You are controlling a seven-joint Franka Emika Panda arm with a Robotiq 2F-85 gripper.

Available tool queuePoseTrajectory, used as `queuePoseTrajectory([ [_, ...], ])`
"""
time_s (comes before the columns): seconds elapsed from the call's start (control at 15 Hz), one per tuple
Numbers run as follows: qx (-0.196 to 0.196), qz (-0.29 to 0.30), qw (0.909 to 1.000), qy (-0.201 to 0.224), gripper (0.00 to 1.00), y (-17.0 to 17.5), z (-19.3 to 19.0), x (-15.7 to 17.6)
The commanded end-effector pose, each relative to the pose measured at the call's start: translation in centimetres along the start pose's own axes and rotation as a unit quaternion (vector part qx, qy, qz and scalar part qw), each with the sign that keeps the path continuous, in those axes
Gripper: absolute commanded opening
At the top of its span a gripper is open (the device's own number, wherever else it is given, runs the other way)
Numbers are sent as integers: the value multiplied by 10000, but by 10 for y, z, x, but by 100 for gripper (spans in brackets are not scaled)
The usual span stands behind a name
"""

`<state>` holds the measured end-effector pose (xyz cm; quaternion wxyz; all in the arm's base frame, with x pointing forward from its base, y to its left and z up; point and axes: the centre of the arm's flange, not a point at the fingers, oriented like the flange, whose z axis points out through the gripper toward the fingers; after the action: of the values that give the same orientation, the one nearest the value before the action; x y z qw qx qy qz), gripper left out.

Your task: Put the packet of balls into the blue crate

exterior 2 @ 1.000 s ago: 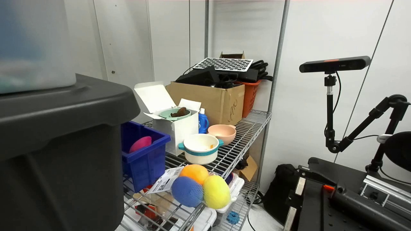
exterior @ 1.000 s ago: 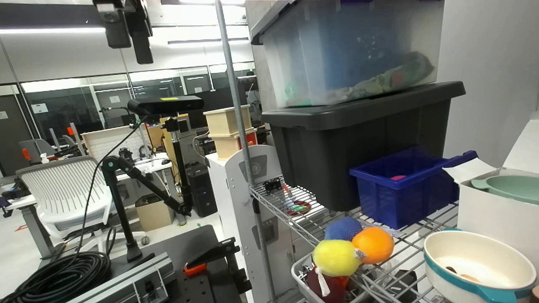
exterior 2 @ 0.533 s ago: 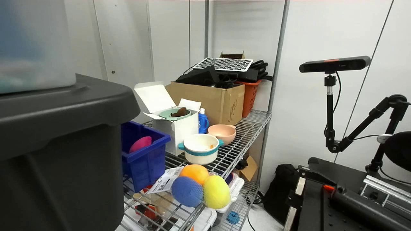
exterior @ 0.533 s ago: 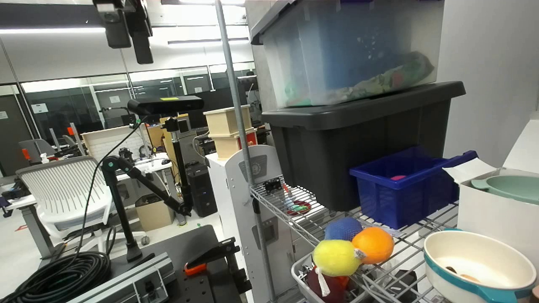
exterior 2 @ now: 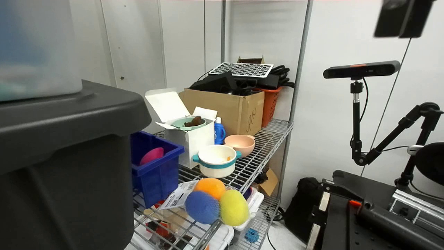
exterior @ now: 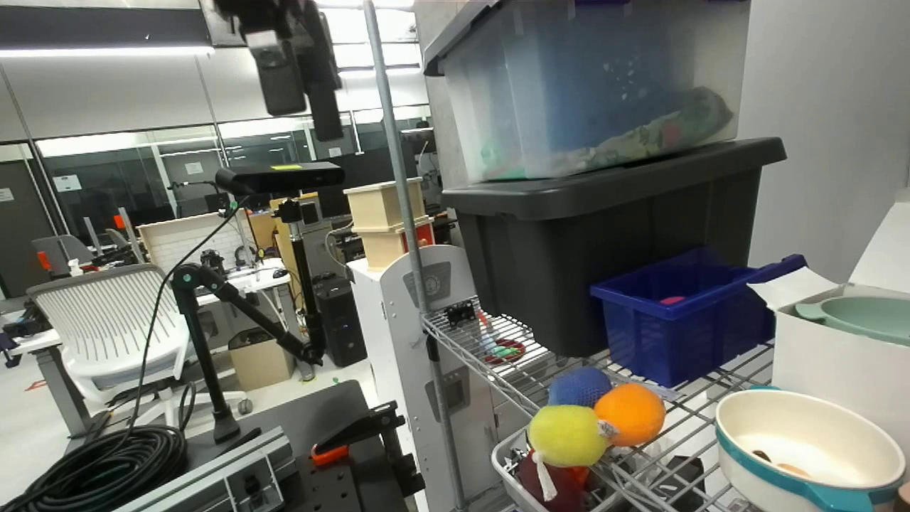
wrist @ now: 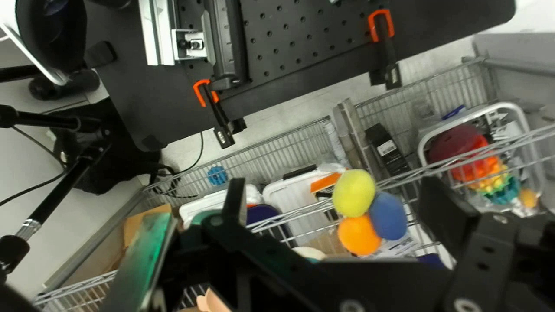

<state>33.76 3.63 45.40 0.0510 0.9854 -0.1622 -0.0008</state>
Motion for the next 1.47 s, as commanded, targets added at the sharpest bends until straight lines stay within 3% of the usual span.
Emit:
queuePoseTrajectory([
  [0.0,-319,613,9976,-75,100,-1,42,74],
  [0.4,-690,1012,9923,-188,100,-11,101,138],
  [0.67,-894,944,9914,-177,100,-14,149,177],
  [1.0,-561,840,9949,-57,100,-21,210,214],
  [1.4,-64,378,9972,-646,100,-39,242,230],
])
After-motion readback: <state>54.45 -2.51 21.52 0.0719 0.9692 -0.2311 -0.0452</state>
